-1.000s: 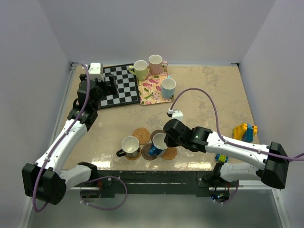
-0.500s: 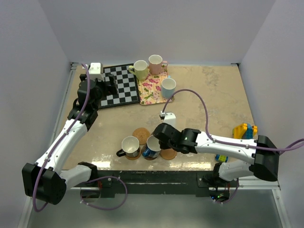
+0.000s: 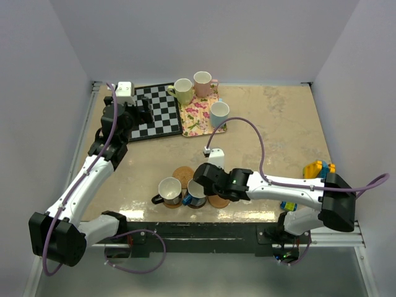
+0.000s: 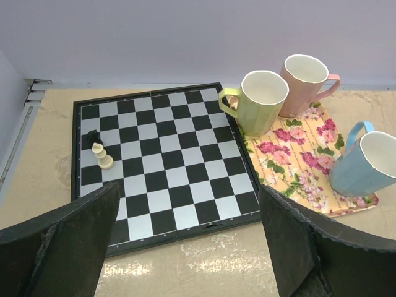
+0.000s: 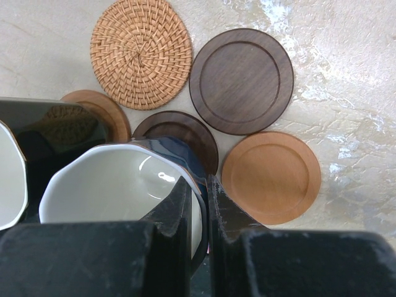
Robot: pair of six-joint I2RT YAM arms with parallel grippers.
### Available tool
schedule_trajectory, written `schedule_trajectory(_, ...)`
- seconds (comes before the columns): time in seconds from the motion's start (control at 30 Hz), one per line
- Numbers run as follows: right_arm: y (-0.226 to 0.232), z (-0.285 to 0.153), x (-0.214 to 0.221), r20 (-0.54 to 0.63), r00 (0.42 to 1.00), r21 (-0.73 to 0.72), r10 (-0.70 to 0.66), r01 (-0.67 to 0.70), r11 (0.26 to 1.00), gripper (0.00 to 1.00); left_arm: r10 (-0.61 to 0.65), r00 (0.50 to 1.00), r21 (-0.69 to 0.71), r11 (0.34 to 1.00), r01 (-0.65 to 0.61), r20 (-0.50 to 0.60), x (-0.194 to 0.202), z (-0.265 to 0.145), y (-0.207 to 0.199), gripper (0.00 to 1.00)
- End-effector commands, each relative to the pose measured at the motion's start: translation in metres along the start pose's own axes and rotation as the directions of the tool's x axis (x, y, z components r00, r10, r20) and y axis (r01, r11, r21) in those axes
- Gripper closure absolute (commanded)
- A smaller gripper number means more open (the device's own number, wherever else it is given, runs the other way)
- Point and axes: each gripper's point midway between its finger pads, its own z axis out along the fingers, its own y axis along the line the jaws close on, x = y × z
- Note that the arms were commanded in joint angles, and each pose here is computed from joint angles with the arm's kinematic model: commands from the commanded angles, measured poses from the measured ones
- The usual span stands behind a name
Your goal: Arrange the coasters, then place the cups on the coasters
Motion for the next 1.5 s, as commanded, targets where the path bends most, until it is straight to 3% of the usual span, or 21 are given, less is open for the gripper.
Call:
schedule_trajectory(0.0, 0.028, -0.013, -0.035, 0.103, 0.987, -0.072, 0.120, -0.113, 0.991, 1.00, -0.026, 0.999, 0.013, 1.000, 0.026, 0.040, -0.013, 0.000, -0.004, 0.02)
schedule_trajectory(1.47, 0.017, 0.004, -0.012, 0.098, 0.994, 0.003, 0.053, -0.053, 0.999, 1.00, -0.028, 0.999, 0.018, 0.999, 0.028, 0.042, -0.014, 0.000, -0.005, 0.02)
